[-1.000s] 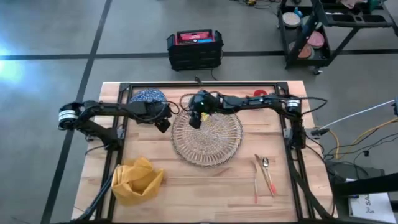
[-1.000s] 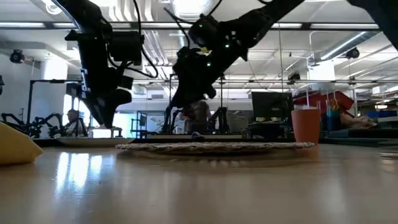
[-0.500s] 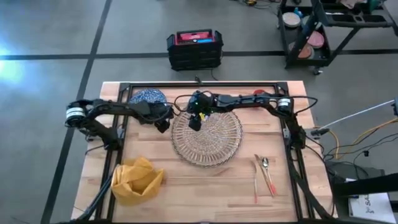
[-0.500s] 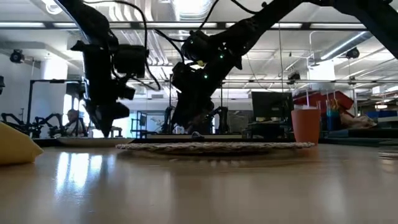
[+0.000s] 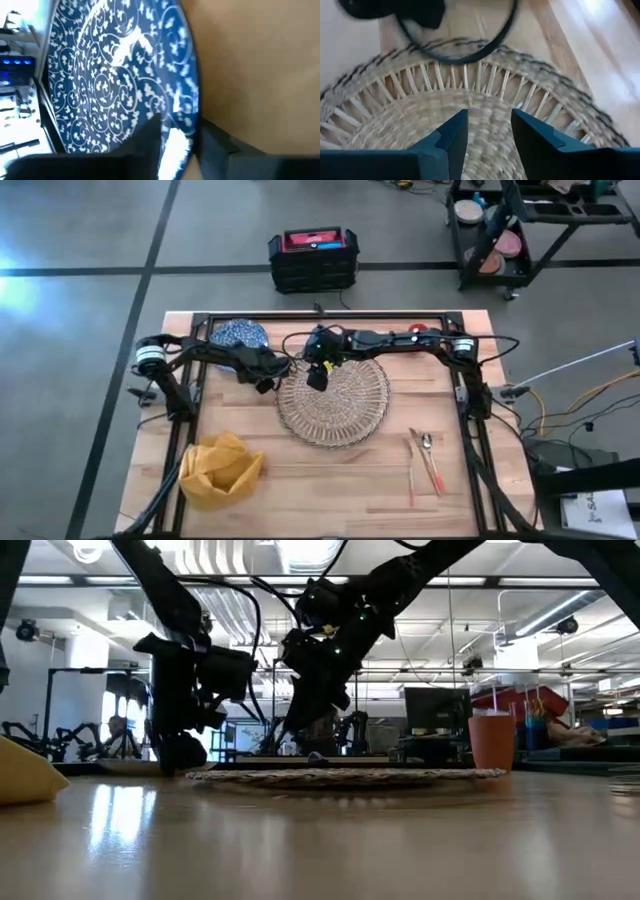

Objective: Set table place
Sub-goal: Put the blue plate on the brown placemat

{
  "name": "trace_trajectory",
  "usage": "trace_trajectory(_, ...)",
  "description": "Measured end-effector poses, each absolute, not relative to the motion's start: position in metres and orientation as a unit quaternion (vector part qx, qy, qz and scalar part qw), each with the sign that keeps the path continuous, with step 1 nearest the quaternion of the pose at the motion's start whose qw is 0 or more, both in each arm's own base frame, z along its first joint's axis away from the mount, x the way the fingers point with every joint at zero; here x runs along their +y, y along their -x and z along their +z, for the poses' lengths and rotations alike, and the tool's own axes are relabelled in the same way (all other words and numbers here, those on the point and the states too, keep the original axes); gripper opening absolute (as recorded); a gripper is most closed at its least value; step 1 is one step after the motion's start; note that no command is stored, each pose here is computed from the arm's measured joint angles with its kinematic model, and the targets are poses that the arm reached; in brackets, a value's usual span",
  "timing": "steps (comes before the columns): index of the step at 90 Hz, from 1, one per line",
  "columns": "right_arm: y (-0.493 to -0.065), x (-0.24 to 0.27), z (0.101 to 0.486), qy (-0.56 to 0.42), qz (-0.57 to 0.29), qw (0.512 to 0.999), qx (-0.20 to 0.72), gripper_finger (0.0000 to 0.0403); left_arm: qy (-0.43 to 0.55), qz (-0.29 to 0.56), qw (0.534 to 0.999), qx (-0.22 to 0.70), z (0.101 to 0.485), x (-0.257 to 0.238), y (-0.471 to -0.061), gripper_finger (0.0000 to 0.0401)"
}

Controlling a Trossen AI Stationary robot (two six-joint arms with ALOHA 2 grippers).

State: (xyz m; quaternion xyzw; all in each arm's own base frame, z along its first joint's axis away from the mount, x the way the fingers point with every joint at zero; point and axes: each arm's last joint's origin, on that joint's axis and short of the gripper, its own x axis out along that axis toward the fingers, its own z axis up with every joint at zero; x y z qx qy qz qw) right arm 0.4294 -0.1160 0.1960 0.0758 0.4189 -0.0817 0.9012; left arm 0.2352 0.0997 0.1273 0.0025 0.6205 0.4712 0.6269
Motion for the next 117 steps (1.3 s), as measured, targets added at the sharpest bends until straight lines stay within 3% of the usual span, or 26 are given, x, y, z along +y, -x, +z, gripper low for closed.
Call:
trace_trajectory(39, -0.426, -0.113, 0.197, -0.066, -0.075, 0.895, 0.436, 0.0075, -0.009, 0.452, 0.651, 0.609, 0.143, 0.083, -0.237, 0.0003)
trace_trajectory(64, -0.402, -0.098, 0.206, -0.038, -0.091, 0.863, 0.495, 0.0027, 0.003, 0.372, 0.763, 0.528, 0.21, 0.037, -0.269, 0.0001)
trace_trajectory(90, -0.324, -0.039, 0.203, -0.023, -0.134, 0.837, 0.53, 0.0004, -0.039, 0.319, 0.813, 0.485, 0.243, 0.004, -0.293, 0.0001)
trace_trajectory(117, -0.235, -0.002, 0.209, -0.107, -0.21, 0.864, 0.445, 0.0001, -0.093, 0.242, 0.87, 0.419, 0.242, -0.025, -0.345, 0.0001)
